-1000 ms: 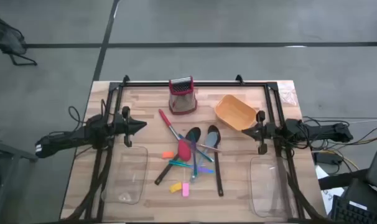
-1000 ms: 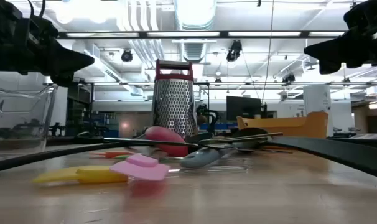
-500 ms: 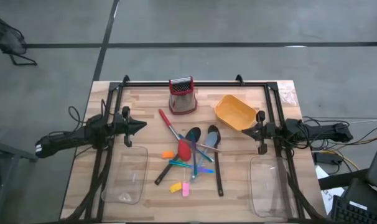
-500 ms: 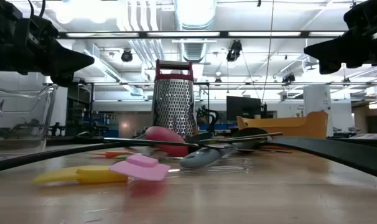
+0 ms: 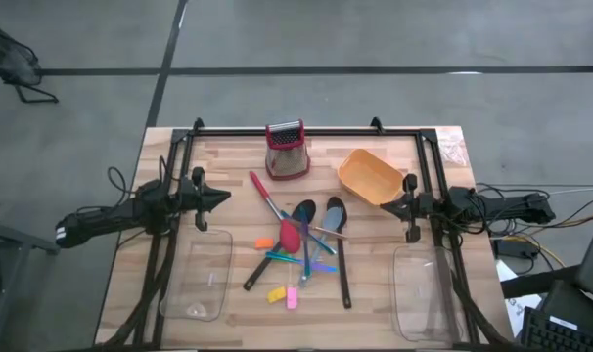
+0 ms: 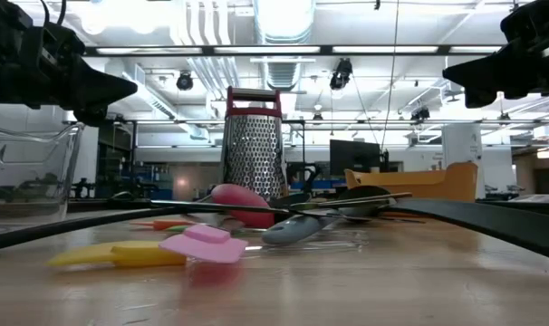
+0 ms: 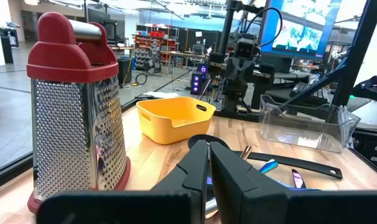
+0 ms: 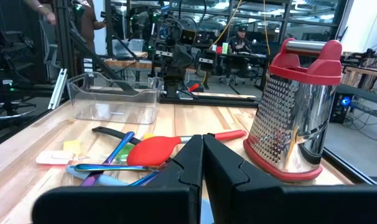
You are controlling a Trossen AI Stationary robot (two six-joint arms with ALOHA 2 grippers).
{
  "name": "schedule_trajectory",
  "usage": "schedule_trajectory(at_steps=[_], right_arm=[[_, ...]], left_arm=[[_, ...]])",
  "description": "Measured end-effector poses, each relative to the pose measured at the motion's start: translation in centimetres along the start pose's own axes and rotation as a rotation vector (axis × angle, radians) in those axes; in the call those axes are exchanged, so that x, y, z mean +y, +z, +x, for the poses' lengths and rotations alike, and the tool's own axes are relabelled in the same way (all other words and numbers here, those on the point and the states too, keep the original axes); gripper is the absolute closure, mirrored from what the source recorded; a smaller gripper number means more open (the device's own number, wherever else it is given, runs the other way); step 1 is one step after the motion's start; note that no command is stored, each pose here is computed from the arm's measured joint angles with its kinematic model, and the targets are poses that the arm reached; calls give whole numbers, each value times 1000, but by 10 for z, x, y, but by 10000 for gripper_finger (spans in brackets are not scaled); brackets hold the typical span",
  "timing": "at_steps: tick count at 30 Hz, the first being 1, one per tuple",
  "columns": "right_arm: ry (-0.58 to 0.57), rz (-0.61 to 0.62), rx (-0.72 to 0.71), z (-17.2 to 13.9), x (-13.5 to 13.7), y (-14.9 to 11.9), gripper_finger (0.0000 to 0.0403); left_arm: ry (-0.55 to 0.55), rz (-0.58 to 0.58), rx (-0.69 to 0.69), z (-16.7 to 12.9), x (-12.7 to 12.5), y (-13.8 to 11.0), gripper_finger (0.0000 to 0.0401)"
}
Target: Pick & Place Kitchen Items
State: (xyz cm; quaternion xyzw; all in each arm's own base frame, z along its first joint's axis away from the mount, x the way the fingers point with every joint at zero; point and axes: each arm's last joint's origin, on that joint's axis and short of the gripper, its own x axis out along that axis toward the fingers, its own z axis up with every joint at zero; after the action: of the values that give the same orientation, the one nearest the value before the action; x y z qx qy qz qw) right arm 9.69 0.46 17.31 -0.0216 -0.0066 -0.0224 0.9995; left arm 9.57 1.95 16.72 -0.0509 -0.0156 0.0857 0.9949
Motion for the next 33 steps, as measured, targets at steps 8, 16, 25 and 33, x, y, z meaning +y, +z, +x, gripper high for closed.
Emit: schedule_trajectory(at_steps=[8,16,25,33], right_arm=[[0,62,-21,0,0,2,394],[18,295,-196,-2,-1,19,394],[-25,319,-285,6,-2,34,394],[-57,397,5,47,2,48,371]], left_arm=[[0,0,0,0,0,0,378],[0,0,0,0,0,0,378],[0,0,0,0,0,0,378],[0,0,0,0,0,0,378]])
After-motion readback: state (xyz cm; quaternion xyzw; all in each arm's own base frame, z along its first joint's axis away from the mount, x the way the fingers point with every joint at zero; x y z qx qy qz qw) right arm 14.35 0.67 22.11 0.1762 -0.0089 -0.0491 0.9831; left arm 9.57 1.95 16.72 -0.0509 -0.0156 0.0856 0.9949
